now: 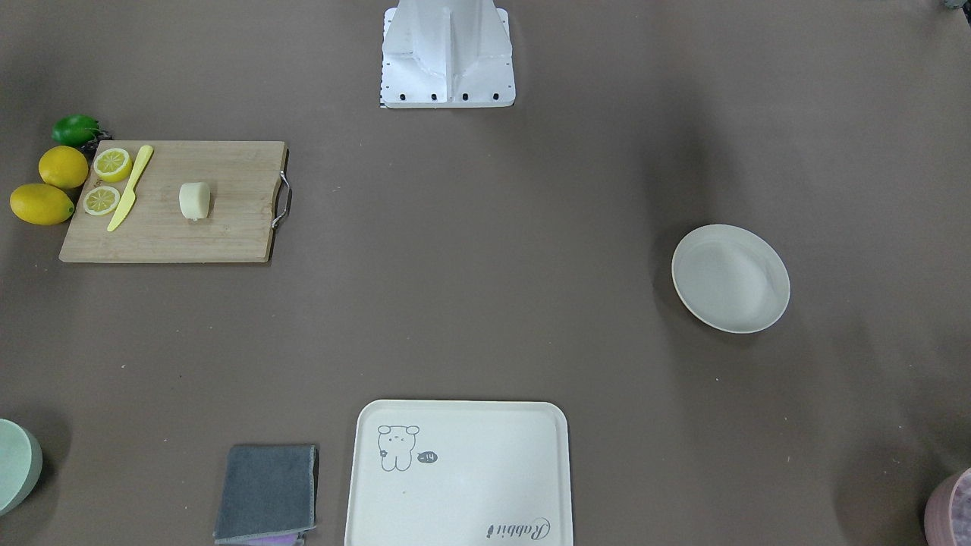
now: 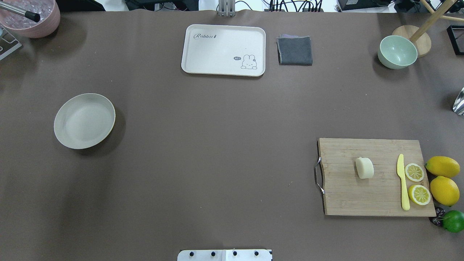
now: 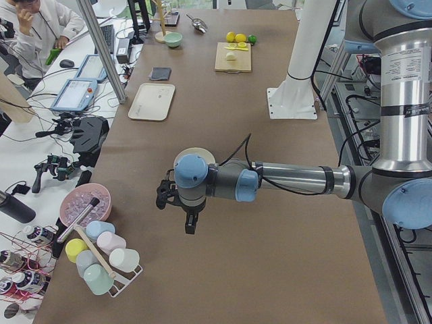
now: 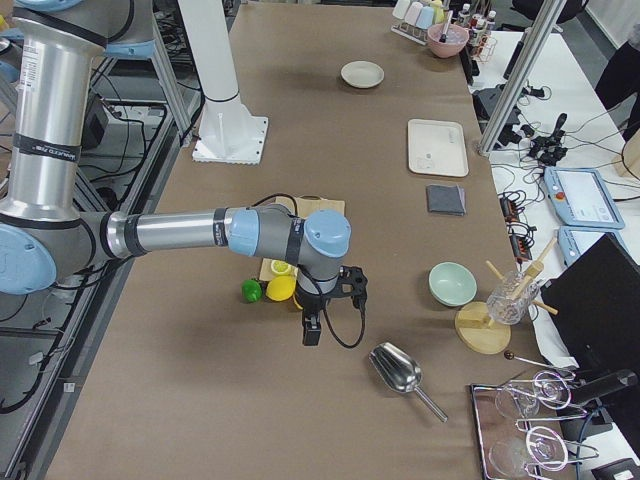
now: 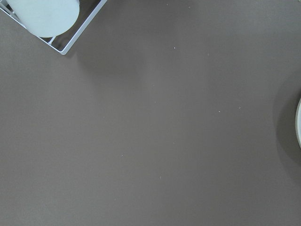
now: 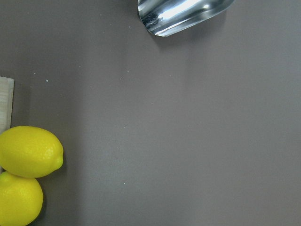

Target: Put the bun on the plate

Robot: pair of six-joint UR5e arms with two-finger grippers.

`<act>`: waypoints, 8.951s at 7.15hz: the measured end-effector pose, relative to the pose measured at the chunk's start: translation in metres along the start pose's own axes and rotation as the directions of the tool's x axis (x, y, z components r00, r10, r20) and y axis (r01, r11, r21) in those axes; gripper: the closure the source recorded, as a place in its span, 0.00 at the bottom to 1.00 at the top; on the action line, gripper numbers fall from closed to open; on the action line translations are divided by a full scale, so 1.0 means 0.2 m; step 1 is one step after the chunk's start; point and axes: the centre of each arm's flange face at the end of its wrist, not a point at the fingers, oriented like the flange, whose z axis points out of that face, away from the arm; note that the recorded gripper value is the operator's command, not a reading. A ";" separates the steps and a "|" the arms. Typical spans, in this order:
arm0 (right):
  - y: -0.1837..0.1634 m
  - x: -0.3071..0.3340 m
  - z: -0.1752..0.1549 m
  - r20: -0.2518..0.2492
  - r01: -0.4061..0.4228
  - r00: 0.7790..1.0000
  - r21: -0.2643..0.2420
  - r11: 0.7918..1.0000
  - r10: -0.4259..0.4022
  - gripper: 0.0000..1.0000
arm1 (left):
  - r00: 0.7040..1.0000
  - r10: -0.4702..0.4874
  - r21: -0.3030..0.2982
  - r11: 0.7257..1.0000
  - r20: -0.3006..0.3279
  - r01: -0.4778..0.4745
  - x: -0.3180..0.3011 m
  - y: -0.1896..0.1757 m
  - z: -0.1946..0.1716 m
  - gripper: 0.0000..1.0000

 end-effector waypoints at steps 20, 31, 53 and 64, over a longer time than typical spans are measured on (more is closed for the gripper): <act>-0.11 -0.12 -0.42 -0.053 0.157 0.988 0.416 0.896 -0.148 0.00 | 0.990 0.137 0.219 0.966 0.030 -0.140 0.16 -0.11 -0.36 0.02; -0.17 -0.28 -0.38 0.184 -0.041 0.982 0.437 0.898 -0.045 0.00 | 0.993 0.068 0.044 0.997 -0.093 -0.064 0.76 -0.45 0.33 0.02; -0.15 -0.27 -0.35 0.192 -0.047 0.981 0.427 0.903 -0.040 0.00 | 0.956 -0.159 0.002 0.986 -0.246 0.165 2.64 -0.48 1.01 1.00; -0.26 -0.82 -0.19 0.201 -0.098 0.979 0.315 0.944 0.035 0.00 | 0.971 -0.143 0.040 0.987 -0.192 0.153 2.91 -0.31 0.62 0.02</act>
